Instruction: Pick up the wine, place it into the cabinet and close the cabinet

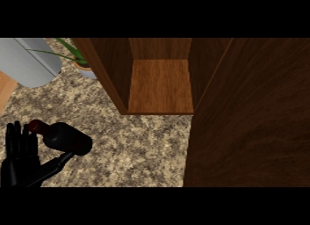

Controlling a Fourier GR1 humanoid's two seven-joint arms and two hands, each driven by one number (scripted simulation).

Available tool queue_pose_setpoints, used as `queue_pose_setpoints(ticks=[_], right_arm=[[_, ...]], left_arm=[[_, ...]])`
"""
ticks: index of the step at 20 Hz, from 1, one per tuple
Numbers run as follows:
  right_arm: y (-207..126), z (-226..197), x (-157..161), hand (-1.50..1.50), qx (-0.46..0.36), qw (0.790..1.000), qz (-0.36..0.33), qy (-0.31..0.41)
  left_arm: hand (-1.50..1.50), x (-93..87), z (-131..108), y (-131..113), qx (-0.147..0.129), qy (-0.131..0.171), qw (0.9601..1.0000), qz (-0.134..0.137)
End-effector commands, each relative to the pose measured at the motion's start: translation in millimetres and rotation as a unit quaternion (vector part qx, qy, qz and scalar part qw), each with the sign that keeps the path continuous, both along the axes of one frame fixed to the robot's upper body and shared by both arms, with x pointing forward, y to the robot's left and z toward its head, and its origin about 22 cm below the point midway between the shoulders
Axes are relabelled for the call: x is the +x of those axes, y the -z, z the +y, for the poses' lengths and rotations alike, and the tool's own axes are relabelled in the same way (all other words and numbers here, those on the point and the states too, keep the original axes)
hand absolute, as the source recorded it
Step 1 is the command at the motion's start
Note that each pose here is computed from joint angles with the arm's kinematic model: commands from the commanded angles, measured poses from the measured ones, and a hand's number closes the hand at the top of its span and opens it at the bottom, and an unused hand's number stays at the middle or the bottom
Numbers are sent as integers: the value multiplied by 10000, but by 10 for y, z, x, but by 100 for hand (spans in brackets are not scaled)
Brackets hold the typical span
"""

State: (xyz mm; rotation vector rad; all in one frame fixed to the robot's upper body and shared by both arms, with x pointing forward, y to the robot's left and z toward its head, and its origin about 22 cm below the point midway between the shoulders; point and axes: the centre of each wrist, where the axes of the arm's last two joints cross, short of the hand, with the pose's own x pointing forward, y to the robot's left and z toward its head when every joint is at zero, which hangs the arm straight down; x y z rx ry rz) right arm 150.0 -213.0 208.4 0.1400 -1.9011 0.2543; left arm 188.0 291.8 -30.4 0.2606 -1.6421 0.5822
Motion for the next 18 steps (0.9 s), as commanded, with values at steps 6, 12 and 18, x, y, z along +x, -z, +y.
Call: queue_pose_setpoints(ticks=[6,12,18], right_arm=[[-19,-54,-426,-150,144,9990,-222,-351],[-138,-79,-284,-150,160,9991,-246,-320],[-90,-123,-365,-150,72,9992,-230,-325]], left_arm=[[-150,55,-190,388,95,48,9999,27],[-150,111,-63,513,-25,113,9999,65],[-150,58,-99,409,-29,42,9998,191]])
